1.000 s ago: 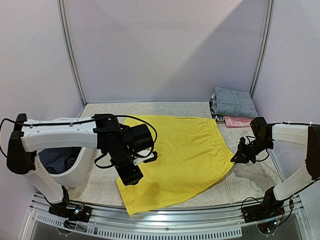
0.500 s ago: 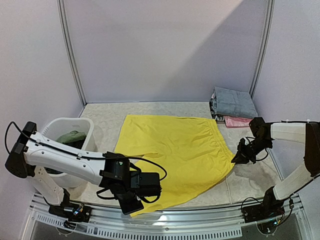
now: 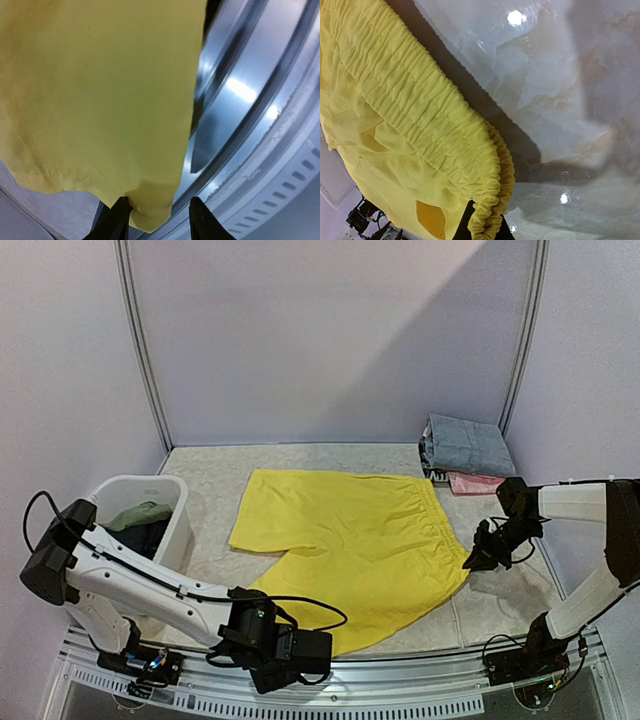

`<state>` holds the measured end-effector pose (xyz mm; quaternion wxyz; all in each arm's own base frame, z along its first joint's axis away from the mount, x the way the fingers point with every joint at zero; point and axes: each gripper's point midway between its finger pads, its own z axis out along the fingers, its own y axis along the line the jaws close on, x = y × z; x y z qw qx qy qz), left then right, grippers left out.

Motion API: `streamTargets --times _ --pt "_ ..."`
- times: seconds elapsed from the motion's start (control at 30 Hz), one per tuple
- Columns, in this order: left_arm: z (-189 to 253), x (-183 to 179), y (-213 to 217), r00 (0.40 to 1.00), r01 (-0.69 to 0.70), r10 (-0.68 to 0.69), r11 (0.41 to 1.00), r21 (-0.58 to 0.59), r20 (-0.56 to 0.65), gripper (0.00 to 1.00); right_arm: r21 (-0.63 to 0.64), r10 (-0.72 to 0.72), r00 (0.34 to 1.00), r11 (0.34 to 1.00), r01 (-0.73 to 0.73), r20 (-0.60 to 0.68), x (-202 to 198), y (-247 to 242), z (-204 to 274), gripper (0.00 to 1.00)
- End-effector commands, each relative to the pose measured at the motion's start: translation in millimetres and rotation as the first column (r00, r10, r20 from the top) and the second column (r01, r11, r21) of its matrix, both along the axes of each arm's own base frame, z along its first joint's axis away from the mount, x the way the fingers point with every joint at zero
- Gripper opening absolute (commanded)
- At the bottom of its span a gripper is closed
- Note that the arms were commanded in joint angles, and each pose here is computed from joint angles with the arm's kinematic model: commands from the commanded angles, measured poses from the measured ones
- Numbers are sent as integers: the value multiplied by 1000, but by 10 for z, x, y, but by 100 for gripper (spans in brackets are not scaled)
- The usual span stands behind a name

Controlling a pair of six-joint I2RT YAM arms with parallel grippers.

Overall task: Fold and stack the mixed laundry pile
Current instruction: Pick up the flattened shorts from the center of the board.

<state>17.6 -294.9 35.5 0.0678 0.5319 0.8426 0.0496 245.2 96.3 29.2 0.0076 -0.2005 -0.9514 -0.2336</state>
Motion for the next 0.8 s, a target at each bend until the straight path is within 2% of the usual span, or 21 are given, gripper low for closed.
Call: streamTargets --times 0.0,0.13,0.27,0.3,0.37,0.6,0.77 --pt "-133 63 -2 995 -26 25 1000 13 95 37 -19 26 999 999 -27 -34 -103 -25 -75 0" --pt "-155 93 -16 989 -24 20 999 24 145 28 -11 36 999 999 -36 -34 -94 -9 -69 0" --pt "-165 140 25 984 -35 30 999 29 175 23 -10 39 999 999 -39 -34 -83 -6 -61 0" --pt "-176 143 39 984 -34 27 999 34 177 18 -10 40 999 999 -40 -32 -77 -5 -60 0" --pt "-144 152 40 983 -26 20 999 34 182 0 -5 40 998 999 -40 -39 -77 2 -53 0" --pt "416 239 17 983 -6 14 999 -43 185 0 -67 43 999 997 -45 -32 10 -87 295 0" --pt "731 432 133 982 -28 37 998 -51 185 0 -80 24 1000 996 -24 -2 56 -111 612 0"
